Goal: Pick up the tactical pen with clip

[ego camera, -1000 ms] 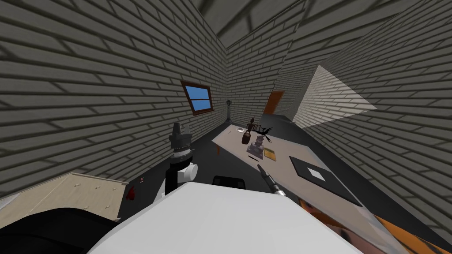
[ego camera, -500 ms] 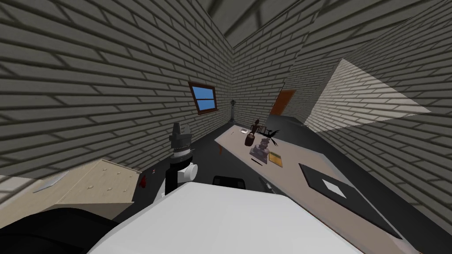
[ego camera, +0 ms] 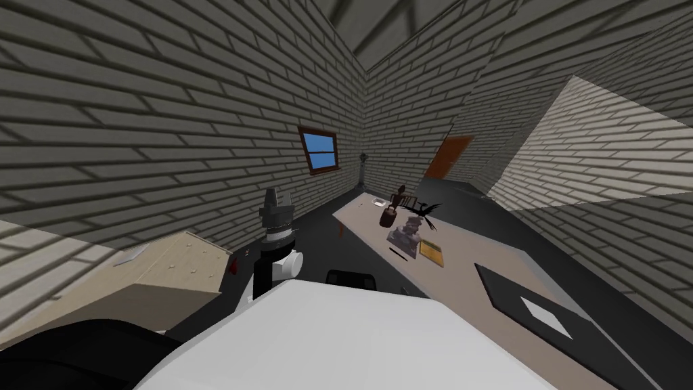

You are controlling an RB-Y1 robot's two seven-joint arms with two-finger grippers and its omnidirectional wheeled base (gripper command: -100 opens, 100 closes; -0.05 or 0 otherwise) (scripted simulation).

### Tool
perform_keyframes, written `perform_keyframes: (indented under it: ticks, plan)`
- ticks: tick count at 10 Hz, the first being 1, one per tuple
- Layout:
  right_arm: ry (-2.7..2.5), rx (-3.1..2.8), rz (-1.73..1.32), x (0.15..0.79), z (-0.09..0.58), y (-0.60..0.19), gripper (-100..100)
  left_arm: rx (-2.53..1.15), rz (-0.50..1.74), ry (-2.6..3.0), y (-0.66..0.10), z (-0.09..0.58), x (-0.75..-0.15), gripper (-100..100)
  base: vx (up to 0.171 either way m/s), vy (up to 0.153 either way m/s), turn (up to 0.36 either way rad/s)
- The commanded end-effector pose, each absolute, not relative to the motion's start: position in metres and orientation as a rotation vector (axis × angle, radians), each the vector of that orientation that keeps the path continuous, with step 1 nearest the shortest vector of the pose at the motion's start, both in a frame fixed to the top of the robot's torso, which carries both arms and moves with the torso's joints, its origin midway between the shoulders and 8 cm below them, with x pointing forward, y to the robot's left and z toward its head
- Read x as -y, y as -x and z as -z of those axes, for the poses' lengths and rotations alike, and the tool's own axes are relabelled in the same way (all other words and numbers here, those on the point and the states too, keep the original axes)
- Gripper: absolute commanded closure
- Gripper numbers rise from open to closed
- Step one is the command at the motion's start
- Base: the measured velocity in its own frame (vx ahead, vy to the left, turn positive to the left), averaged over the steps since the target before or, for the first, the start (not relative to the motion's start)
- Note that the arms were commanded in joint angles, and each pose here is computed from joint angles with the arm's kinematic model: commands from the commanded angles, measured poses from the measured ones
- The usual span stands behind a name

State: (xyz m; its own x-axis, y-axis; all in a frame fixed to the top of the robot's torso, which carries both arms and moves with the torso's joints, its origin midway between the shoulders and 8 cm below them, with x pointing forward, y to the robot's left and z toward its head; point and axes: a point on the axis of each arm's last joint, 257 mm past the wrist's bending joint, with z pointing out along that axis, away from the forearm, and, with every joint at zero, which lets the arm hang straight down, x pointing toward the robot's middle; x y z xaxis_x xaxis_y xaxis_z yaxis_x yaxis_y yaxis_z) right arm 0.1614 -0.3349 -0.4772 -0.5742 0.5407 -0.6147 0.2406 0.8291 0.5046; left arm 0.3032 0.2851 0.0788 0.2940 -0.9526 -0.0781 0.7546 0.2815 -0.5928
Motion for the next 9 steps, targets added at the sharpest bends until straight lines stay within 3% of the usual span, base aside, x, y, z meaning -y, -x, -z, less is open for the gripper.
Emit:
perform_keyframes:
  ticks: [1,6,9]
  plan:
    - [-0.554,-2.245,-0.430,0.345,0.490,-0.140,-100,-0.467,1.200,0.498,-0.303,-0.079,-0.285,0,0.018,-0.023,0.162]
    - [-0.373,-2.541,-0.234,0.387,0.544,-0.035,-100,-0.468,1.200,0.498,-0.303,-0.079,-0.285,0,0.028,-0.038,0.337]
    - [-0.328,-2.612,-0.181,0.401,0.554,-0.007,-100,-0.468,1.200,0.498,-0.303,-0.079,-0.285,0,0.013,-0.017,0.148]
